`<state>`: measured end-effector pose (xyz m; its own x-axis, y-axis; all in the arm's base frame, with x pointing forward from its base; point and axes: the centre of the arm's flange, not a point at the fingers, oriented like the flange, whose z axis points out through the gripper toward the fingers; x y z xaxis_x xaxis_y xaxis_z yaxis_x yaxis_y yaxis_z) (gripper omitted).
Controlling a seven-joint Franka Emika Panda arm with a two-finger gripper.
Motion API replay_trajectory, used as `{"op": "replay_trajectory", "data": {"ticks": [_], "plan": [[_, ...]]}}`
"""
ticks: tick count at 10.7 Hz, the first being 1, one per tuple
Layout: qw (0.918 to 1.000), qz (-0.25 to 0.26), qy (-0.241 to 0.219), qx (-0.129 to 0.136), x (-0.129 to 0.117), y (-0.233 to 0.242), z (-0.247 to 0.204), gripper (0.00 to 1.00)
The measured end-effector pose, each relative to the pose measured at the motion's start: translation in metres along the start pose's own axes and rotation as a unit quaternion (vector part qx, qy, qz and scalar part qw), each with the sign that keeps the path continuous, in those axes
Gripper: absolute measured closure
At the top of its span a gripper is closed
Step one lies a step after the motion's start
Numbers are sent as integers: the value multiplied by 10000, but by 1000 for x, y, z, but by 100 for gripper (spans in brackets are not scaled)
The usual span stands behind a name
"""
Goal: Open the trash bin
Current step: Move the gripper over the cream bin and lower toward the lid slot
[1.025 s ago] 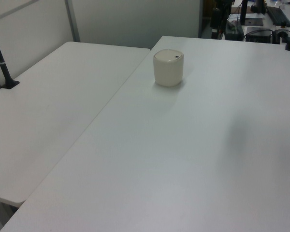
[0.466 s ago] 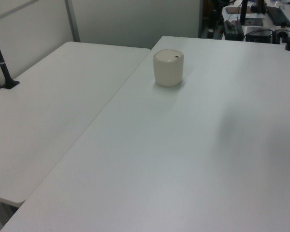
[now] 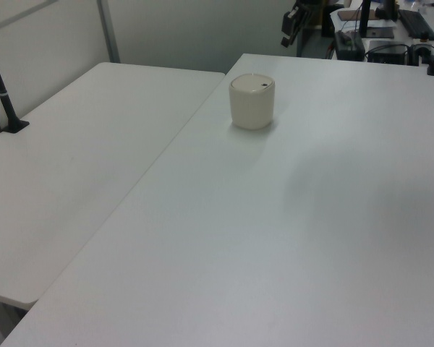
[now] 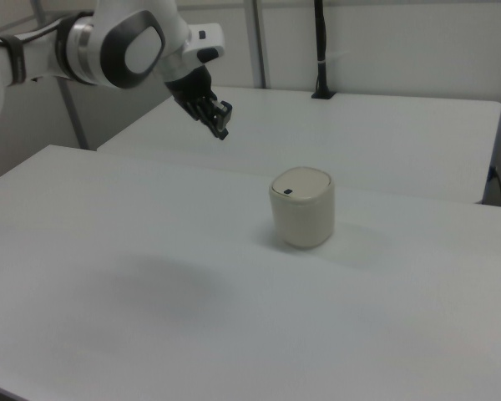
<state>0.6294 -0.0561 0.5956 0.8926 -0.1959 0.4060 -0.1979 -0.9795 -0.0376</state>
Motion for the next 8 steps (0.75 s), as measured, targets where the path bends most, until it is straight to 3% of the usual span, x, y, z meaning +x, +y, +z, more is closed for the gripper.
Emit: {"op": "replay_trajectory", "data": {"ticks": [1,2,5,8], "plan": [[9994,241,237,17,7,4,7,96],[9977,485,480,21,12,12,14,99],[9913,832,1020,-35,17,43,46,99],[9896,912,1107,-93,17,55,93,99]]}}
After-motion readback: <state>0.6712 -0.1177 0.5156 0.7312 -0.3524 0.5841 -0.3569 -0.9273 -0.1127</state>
